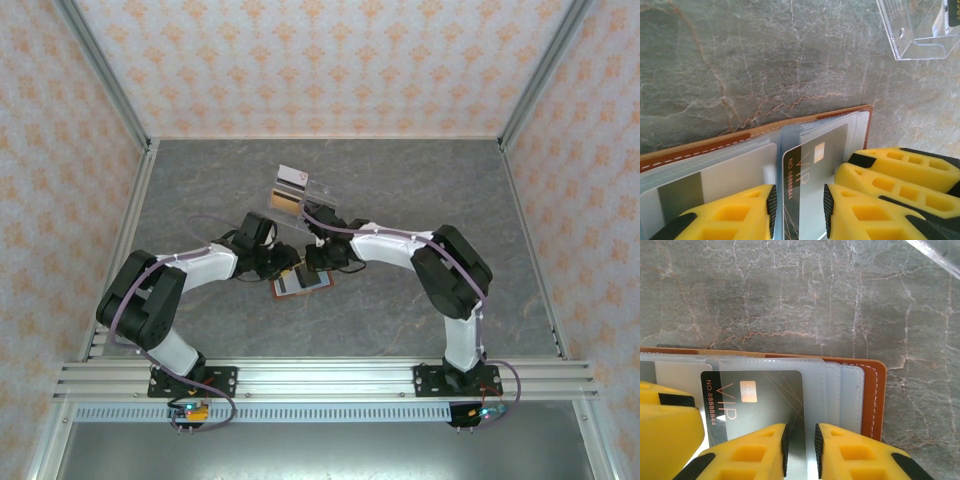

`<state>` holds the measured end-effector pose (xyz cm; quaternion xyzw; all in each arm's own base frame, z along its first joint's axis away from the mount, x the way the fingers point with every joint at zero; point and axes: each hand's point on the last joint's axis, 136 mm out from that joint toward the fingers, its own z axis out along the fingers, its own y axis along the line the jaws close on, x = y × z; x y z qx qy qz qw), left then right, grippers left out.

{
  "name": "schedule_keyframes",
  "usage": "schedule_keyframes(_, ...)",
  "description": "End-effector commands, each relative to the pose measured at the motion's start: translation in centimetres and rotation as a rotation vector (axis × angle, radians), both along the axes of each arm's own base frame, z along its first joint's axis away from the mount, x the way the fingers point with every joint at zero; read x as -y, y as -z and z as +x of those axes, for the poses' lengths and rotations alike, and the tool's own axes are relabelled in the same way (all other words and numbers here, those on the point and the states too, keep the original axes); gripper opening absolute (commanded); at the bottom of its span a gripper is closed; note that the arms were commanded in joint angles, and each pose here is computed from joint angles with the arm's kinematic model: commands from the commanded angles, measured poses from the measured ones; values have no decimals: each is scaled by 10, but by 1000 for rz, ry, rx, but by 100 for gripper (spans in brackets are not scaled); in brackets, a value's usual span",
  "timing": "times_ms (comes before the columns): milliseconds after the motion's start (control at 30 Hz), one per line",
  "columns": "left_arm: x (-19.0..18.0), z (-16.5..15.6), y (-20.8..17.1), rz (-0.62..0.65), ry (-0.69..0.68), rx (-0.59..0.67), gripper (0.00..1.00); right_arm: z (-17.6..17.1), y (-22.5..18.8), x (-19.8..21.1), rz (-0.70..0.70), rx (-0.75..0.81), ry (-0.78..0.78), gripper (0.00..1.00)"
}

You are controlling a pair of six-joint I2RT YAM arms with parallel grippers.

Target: Take the credit cards out of the card holder

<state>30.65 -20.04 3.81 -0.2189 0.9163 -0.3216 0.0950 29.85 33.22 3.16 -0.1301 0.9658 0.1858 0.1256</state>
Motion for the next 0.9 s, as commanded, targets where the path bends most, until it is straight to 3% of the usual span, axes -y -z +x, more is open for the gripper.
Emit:
schedule_keyframes(0,-5,-2,6,27,7,-13,33,-4,15,11,-87,-29,5,23)
schedule_keyframes(533,2,0,10,-4,26,-11,31,-5,20,12,-102,-49,9,20)
schedule_keyframes(867,7,2,-1,-35,60,29,23,-5,21,13,-112,-53,10,16)
